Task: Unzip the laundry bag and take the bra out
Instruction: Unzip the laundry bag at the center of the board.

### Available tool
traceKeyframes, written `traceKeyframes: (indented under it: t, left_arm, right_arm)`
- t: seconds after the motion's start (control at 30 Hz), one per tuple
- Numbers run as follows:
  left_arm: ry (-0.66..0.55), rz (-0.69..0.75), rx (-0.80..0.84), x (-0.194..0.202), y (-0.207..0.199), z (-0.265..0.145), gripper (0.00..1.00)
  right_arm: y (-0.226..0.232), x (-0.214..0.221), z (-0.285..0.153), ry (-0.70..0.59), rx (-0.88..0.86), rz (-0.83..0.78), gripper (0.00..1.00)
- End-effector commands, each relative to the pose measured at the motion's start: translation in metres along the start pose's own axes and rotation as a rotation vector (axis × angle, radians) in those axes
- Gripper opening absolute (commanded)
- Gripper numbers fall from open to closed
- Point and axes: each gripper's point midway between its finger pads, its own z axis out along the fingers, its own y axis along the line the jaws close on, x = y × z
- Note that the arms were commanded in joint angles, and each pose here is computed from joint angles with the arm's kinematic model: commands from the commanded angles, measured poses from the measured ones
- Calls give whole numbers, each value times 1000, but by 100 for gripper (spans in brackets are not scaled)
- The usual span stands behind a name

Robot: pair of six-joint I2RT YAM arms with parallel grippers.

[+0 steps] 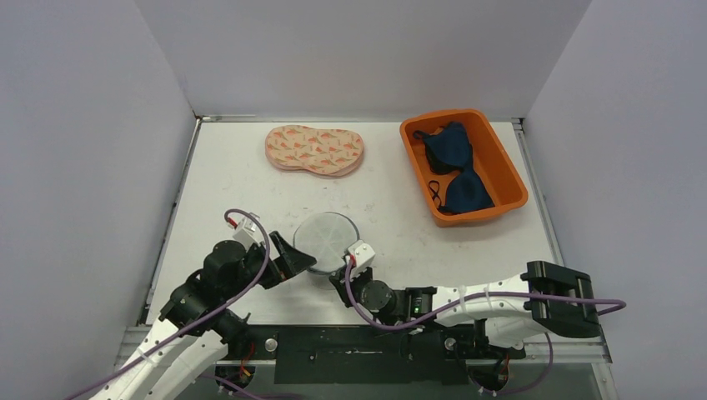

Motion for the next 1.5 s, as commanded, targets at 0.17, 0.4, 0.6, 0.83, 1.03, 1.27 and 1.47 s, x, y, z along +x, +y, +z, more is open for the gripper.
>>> traceKeyframes:
  t: [0.17,0.4,0.6,0.83,1.03,1.27,1.47]
  left_arm:
    - [9,-234,0,17,17,-1,96]
    - [-31,-293,39,8,12,17,100]
    - [-21,-282,13,7,15,37,69]
    - [-71,-279,13,0,20,45,39]
    - [-74,-243,-11,-2,25,53,19]
    - [-71,-192,-15,-7,20,62,7]
    - [-30,-96,103,-8,-7,69,0]
  right_arm:
    - [38,-24,18,-38,-103,-6,5]
    - [54,-15,22,-10,-168,-28,5]
    - [51,-16,20,-9,-162,-32,5]
    - [41,-16,13,-14,-138,-21,5]
    - [23,-16,5,-20,-72,-21,5]
    - [-22,-8,-10,-16,65,-16,5]
    - [-22,-11,-25,-30,64,-31,5]
